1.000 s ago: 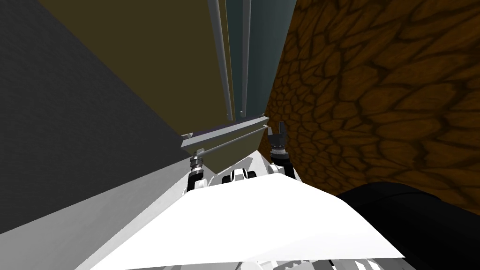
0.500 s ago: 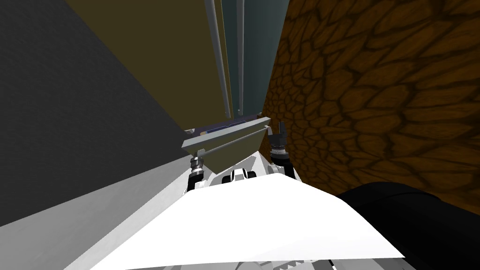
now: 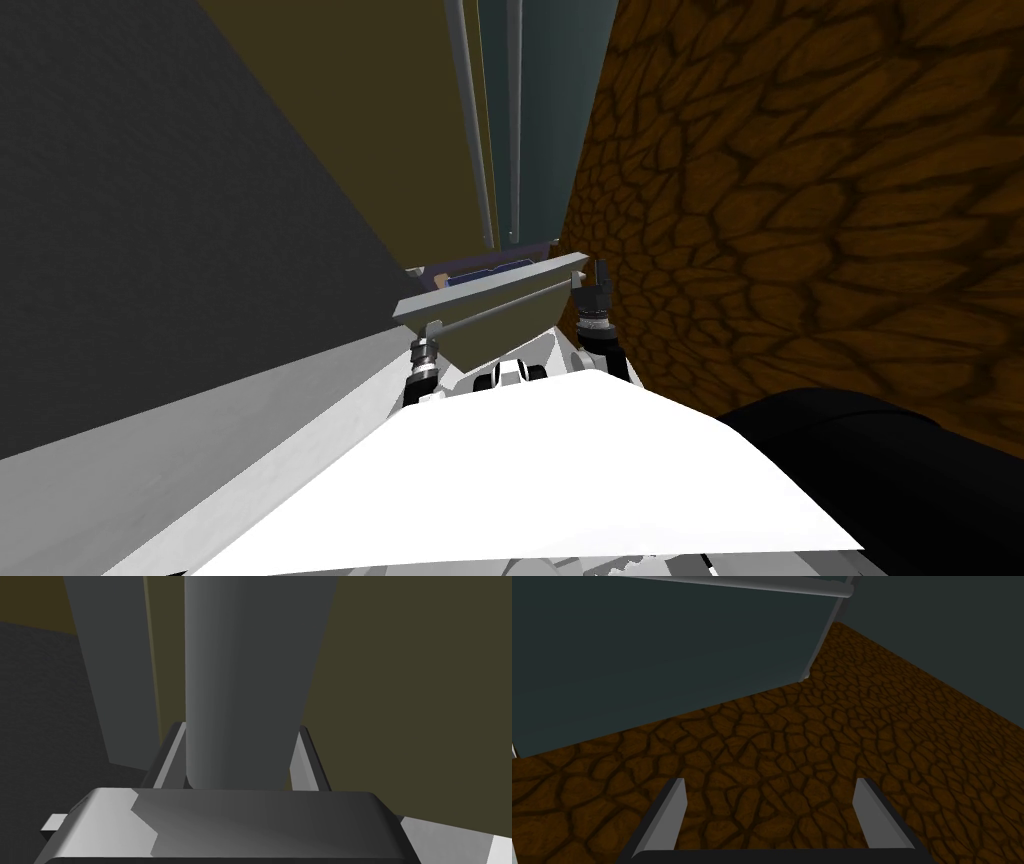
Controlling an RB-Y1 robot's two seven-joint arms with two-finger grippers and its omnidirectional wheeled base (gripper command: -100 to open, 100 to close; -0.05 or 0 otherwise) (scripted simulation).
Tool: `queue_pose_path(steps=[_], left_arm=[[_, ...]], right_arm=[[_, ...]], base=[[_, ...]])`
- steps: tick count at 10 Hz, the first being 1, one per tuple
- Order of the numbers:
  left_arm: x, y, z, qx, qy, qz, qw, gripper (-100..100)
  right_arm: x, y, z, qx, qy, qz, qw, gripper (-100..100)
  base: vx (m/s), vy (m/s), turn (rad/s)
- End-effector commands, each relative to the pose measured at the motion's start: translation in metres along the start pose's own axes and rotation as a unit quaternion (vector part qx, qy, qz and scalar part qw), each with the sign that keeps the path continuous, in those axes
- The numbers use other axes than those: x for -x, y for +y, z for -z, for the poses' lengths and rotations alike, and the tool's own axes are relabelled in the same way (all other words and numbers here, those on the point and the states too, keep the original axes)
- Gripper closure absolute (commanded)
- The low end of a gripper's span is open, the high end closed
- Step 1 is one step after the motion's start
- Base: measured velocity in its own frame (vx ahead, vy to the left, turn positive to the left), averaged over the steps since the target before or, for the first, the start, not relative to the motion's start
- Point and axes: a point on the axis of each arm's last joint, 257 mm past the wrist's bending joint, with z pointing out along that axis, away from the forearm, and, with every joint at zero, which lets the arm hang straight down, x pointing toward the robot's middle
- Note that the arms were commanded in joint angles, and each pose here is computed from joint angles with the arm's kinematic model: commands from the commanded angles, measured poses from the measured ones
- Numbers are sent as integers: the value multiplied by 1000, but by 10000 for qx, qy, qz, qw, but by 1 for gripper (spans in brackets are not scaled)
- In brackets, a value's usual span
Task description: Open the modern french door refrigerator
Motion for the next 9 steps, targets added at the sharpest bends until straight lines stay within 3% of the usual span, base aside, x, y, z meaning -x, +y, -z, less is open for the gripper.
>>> queue_pose_path(steps=[1,2,3,9], left_arm=[[-12,-1,13,14,128,20,9999,100],[-16,-2,17,18,169,30,9999,100],[-12,-11,13,-30,138,18,9999,-100],[-4,-39,15,-35,92,5,10000,-100]], right_arm=[[0,0,0,0,0,0,10000,0],[0,0,0,1,0,0,10000,0],[0,0,0,1,0,-1,10000,0],[0,0,0,-1,0,1,10000,0]], base=[[-195,-32,91],[-184,-70,71],[-78,-45,5],[29,0,-19]])
